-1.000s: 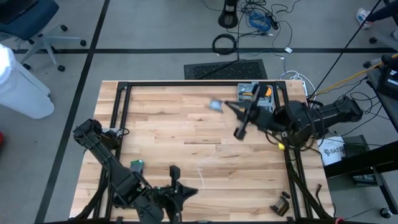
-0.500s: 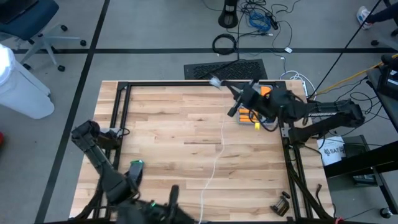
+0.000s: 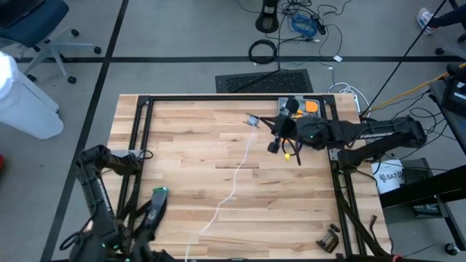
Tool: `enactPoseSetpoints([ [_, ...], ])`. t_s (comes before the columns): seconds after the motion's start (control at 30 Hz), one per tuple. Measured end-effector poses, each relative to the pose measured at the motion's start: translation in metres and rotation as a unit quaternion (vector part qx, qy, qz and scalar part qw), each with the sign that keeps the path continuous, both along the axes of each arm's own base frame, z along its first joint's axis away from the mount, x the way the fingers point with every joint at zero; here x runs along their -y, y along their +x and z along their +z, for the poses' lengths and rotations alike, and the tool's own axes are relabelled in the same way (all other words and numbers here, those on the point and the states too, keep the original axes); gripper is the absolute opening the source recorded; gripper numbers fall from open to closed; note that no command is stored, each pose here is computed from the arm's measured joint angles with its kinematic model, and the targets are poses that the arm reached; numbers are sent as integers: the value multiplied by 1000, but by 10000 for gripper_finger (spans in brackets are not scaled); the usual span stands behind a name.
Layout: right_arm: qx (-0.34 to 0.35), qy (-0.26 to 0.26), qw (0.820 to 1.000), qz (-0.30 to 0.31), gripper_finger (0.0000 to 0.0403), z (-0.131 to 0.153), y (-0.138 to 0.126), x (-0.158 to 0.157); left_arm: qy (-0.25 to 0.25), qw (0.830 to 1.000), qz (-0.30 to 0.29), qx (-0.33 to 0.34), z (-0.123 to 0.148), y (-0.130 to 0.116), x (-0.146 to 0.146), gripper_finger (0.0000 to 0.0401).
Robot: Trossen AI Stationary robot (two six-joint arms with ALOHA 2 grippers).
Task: Coil cords
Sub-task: Uncoil the white wire from the spool
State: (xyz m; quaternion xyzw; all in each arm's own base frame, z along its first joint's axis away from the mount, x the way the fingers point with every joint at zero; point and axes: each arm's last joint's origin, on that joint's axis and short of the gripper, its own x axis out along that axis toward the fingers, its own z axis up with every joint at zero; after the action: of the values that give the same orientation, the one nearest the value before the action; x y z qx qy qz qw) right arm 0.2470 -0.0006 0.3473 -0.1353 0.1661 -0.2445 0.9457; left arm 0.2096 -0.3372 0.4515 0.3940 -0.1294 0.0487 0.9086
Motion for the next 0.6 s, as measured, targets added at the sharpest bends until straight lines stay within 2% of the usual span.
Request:
enactPoseSetpoints([
  [0.23,-8,62,996,67,0,-7,-2,-26,0,992,124,-18,9,6,-19,2],
  [0.4,-32,113,985,126,0,-14,-7,-48,-7,989,147,-15,20,12,-37,2],
  [0.6,-62,146,974,160,0,-20,-17,-73,-15,985,173,-6,37,15,-63,2],
])
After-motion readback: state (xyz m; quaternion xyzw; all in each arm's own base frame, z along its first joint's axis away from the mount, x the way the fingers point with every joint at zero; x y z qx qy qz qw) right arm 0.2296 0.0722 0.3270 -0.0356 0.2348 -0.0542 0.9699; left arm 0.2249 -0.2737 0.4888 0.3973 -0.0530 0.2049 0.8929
